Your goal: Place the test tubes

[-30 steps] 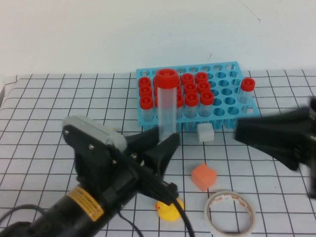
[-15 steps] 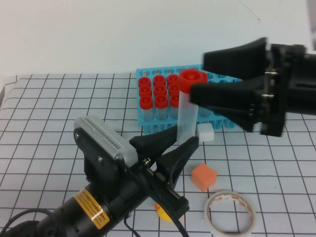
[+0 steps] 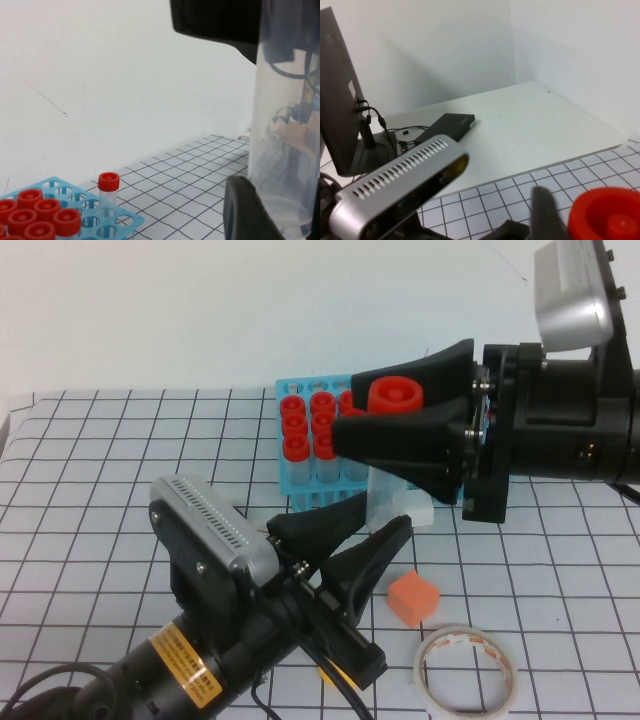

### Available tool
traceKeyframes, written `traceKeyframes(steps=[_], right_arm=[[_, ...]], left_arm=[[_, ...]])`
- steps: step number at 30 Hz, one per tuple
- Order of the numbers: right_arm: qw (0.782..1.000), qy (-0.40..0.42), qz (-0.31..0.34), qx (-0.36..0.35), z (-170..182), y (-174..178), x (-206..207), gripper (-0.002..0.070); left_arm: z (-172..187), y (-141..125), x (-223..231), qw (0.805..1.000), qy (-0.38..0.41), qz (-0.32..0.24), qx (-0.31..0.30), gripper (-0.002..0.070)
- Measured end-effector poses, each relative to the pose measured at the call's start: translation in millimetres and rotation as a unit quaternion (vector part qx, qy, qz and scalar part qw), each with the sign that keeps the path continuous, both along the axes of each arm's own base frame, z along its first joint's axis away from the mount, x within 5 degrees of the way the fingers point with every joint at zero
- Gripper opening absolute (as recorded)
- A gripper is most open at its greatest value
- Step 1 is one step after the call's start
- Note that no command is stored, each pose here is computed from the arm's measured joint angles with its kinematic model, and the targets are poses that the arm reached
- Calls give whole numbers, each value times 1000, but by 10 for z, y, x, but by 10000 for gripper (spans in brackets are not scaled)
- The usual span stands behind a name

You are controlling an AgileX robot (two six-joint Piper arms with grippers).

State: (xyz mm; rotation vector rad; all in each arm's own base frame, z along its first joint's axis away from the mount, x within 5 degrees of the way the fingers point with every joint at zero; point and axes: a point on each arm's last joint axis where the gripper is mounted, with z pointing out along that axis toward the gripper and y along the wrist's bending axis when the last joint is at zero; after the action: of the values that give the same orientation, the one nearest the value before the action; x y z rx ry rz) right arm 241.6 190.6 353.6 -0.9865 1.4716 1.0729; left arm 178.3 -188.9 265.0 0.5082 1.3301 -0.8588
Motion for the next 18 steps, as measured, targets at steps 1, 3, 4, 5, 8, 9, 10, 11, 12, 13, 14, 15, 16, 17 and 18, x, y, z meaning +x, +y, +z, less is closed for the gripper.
traceKeyframes(steps=[1,3,4,5,8,9,10,11,12,13,14,15,16,17,18], right_arm=[[1000,1,0,0,0,0,0,388],[1000,5,0,1,0,0,0,278],[1000,6,-2,1,-1,-1,2,260],[1000,6,-2,1,-1,-1,2,264],[1000,7,-2,2,-1,0,1,264],[1000,7,-2,1,-1,0,3,264],[1000,7,-2,1,-1,0,3,263],[1000,7,-2,1,-1,0,3,263],[1000,8,-2,2,-1,0,3,263],[1000,8,-4,1,-2,-1,5,263],[1000,8,-6,1,-3,-2,8,263],[1000,8,-10,-1,-5,-4,16,263],[1000,7,-14,-2,-8,-7,24,263],[1000,2,-22,-5,-6,-13,34,263],[999,-5,-33,-9,5,-25,41,263]], left_arm=[[1,0,-1,1000,-1,0,0,210],[1,0,-1,1000,0,-1,-1,210],[1,0,-1,1000,0,-1,-1,210],[1,0,-1,1000,0,-1,-1,210],[-7,-1,1,1000,3,0,3,210],[-8,-1,1,1000,3,0,3,210],[-8,-1,1,1000,3,0,3,211],[-9,-3,-1,1000,2,-1,5,221],[-11,-5,-3,1000,-2,-1,10,245],[-18,-6,-3,1000,-4,-1,16,286],[-22,-8,-3,1000,-7,-1,21,335],[-27,-9,-3,1000,-8,0,26,385],[-29,-9,-3,1000,-11,1,30,422],[-25,-4,-4,999,-12,3,33,459],[-21,2,-7,999,-12,5,38,484]])
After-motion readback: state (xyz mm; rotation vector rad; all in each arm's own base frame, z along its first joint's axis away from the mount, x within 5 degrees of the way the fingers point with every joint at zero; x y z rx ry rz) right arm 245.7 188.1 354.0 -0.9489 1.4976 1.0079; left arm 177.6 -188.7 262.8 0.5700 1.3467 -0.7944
